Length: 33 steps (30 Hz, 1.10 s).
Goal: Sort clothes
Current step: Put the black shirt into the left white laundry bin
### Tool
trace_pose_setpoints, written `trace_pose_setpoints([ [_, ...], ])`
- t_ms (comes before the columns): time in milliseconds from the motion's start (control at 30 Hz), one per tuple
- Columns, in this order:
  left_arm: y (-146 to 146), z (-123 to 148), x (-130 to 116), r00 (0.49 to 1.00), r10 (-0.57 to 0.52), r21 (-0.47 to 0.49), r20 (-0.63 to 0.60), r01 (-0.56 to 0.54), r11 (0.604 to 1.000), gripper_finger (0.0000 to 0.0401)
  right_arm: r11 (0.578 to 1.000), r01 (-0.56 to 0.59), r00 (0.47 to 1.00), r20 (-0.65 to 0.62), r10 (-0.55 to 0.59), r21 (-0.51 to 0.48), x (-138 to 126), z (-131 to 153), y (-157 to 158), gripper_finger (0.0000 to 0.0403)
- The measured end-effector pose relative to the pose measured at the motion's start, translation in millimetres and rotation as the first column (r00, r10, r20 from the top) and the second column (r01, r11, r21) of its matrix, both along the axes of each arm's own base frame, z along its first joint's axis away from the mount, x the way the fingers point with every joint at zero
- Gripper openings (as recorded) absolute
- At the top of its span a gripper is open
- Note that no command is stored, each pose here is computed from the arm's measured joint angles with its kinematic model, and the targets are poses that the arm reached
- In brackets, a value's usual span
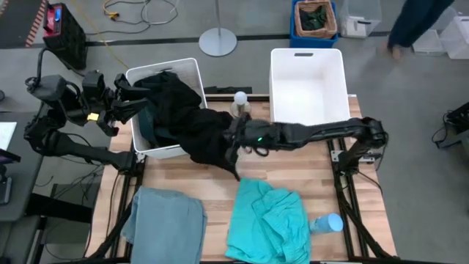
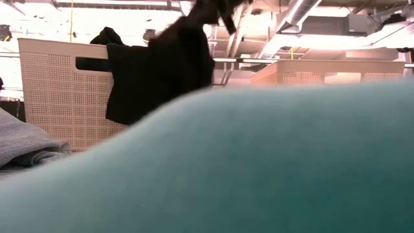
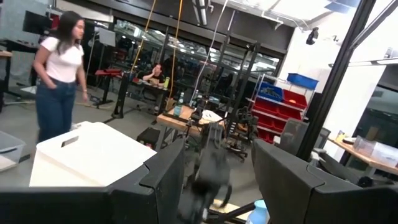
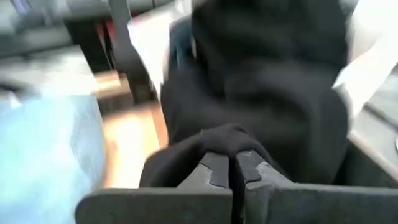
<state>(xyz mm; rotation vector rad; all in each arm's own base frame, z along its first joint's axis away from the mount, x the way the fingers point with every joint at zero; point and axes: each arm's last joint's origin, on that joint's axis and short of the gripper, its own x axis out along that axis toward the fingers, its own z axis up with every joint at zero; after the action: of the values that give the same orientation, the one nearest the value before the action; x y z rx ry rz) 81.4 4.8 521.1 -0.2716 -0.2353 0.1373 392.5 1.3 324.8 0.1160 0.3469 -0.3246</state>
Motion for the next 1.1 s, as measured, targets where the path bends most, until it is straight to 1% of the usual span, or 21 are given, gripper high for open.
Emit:
trace_pose_setpoints([
  [133,0,0,0,1.0,0.0,0.0,0.0,0.0,1.0,0.018,0.999,0.035,0.987,0.158,-0.033,-0.009,-11,35,-15,0.0],
  [367,0,1,0,1.0,0.0,0.0,0.011,0.0,1.0,0.018,0.992,0.095,0.946,0.319,-0.063,-0.086,-14,96,-41,0.0],
  [467,0,3,0,1.0,0.0,0.0,0.027,0.0,1.0,0.018,0.988,0.118,0.925,0.372,-0.072,-0.102,-10,114,-52,0.0],
  [500,0,3,-1,0.999,0.0,0.001,0.032,0.0,1.0,0.018,0.988,0.113,0.927,0.37,-0.067,-0.103,-7,115,-56,0.0],
  [567,0,4,-1,0.999,0.001,0.004,0.041,-0.001,1.0,0.018,0.988,0.108,0.905,0.423,-0.054,-0.106,1,125,-63,0.0],
  [633,0,4,-1,0.999,0.002,0.009,0.044,-0.002,1.0,0.018,0.988,0.112,0.903,0.426,-0.056,-0.108,10,129,-69,0.0],
  [667,0,5,-1,0.999,0.004,0.012,0.048,-0.004,1.0,0.018,0.988,0.107,0.888,0.458,-0.045,-0.11,16,135,-72,0.0],
  [767,0,7,-2,0.998,0.007,0.03,0.069,-0.009,1.0,0.018,0.99,0.081,0.877,0.48,-0.016,-0.116,35,139,-79,0.0],
  [900,0,10,-3,0.995,0.01,0.044,0.104,-0.014,0.999,0.018,0.992,0.059,0.866,0.5,0.006,-0.113,65,133,-88,0.0],
  [1000,0,11,-3,0.994,0.012,0.056,0.11,-0.019,0.998,0.018,0.996,0.033,0.846,0.532,0.02,-0.089,82,129,-98,0.0],
  [1100,0,11,-3,0.994,0.013,0.06,0.111,-0.02,0.998,0.018,0.998,0.011,0.829,0.559,0.026,-0.064,95,114,-103,0.0],
])
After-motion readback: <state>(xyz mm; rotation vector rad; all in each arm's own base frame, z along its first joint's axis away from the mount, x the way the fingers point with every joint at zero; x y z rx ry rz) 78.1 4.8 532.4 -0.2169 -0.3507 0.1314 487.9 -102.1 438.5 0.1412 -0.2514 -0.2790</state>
